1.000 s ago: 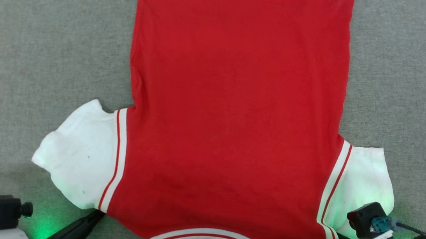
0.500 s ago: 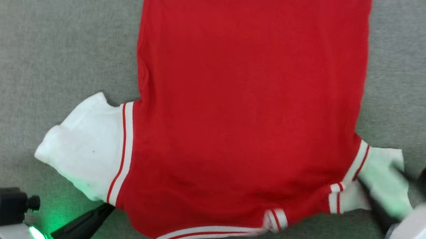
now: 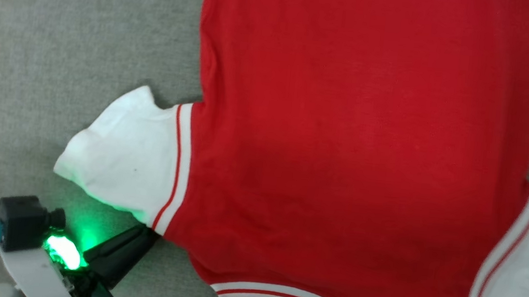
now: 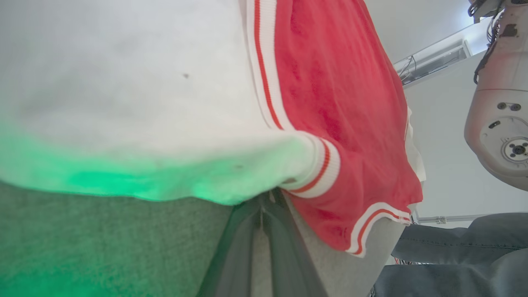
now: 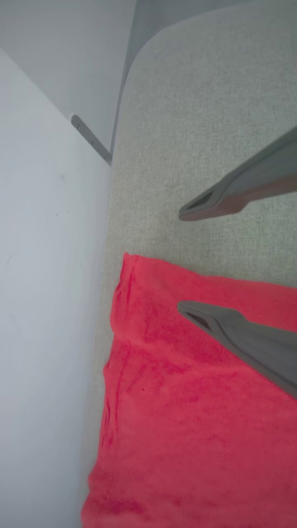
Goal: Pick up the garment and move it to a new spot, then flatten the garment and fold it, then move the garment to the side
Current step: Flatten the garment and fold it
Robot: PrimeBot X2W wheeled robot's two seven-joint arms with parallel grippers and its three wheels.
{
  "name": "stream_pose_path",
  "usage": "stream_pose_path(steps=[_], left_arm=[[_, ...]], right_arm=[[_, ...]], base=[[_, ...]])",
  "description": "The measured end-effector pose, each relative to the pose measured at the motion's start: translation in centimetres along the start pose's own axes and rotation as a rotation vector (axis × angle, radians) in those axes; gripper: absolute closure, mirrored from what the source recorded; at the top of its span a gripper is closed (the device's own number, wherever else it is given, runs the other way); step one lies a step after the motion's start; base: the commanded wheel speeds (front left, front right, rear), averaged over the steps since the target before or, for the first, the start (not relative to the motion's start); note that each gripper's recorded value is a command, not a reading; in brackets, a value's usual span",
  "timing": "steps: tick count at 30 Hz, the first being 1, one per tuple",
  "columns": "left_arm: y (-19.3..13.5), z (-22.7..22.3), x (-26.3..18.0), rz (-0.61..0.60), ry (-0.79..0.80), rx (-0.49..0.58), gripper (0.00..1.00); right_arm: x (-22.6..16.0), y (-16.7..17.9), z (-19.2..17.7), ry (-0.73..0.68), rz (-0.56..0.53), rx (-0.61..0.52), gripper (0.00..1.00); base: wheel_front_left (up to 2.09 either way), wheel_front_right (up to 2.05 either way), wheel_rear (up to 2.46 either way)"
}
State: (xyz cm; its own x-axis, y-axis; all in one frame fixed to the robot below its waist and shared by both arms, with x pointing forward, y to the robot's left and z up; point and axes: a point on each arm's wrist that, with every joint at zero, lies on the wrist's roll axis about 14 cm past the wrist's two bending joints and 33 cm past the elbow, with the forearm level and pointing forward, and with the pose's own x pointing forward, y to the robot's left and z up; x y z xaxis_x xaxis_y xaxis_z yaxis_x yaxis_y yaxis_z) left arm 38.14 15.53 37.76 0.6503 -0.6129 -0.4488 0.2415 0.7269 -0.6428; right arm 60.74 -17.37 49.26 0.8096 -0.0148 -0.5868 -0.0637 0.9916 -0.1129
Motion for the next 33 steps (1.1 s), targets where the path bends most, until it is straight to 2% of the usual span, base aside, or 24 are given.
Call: stream_pose_path(steps=[7,11,20,21,23,24,33], left_arm=[[0.9,-0.5,0.2,0.02,0.009,-0.026,1.0],[1.4,-0.5,0.3,0.032,0.007,-0.04,1.0],[2.3,-1.1,0.5,0.048,0.027,-0.064,1.0],[2.3,-1.1,0.6,0.048,0.029,-0.065,1.0],[2.3,-1.1,0.6,0.047,0.031,-0.065,1.0],[2.3,-1.1,0.6,0.045,0.031,-0.064,1.0],[1.8,0.2,0.2,0.051,-0.024,-0.062,1.0]], right_arm=[[4.9,-1.2,-2.3,0.246,-0.096,0.043,0.0],[6.7,-0.7,-2.5,0.264,-0.093,0.067,0.0],[10.4,-0.1,-5.6,0.297,-0.1,0.088,0.0],[10.6,-0.1,-5.7,0.295,-0.099,0.095,0.34],[10.7,0.0,-5.7,0.286,-0.095,0.101,0.91],[10.6,0.1,-5.7,0.281,-0.09,0.106,1.0],[8.7,1.0,-5.5,0.268,-0.024,0.13,1.0]], base=[[0.0,0.0,0.0],[0.0,0.0,0.0],[0.0,0.0,0.0],[0.0,0.0,0.0],[0.0,0.0,0.0],[0.0,0.0,0.0],[0.0,0.0,0.0]])
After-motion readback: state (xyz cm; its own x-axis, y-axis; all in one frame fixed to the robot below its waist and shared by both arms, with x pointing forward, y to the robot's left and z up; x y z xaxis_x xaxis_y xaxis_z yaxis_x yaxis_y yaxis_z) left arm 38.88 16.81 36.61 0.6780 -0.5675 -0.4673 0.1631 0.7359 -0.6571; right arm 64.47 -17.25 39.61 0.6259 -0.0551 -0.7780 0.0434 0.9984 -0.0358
